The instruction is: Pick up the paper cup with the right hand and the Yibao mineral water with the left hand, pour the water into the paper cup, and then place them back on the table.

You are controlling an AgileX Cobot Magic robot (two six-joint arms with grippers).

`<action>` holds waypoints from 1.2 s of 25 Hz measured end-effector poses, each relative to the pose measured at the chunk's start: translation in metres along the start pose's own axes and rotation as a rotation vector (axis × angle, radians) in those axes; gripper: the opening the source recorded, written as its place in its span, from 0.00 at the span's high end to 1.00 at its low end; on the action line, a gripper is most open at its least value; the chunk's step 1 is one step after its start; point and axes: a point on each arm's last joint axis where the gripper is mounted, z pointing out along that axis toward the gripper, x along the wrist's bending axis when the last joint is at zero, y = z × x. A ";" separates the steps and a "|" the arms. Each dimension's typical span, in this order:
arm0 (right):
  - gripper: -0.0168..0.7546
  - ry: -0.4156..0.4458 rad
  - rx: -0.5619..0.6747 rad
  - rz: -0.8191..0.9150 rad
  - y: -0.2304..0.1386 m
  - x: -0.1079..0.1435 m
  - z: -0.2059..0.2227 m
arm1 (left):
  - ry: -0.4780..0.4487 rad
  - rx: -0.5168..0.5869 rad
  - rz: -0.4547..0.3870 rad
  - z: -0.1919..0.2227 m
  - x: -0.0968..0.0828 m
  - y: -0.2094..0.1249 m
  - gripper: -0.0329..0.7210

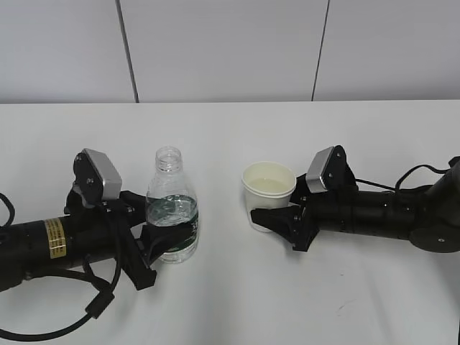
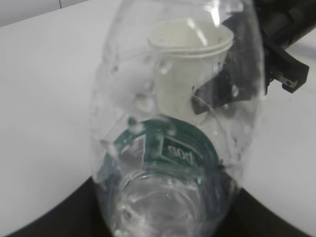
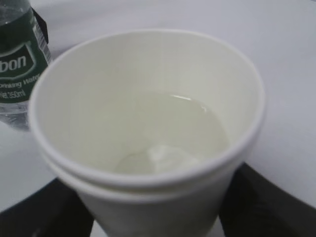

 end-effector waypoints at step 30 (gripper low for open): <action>0.21 -0.009 0.019 0.004 -0.002 -0.001 0.000 | 0.133 -0.014 0.012 0.001 0.013 -0.001 0.48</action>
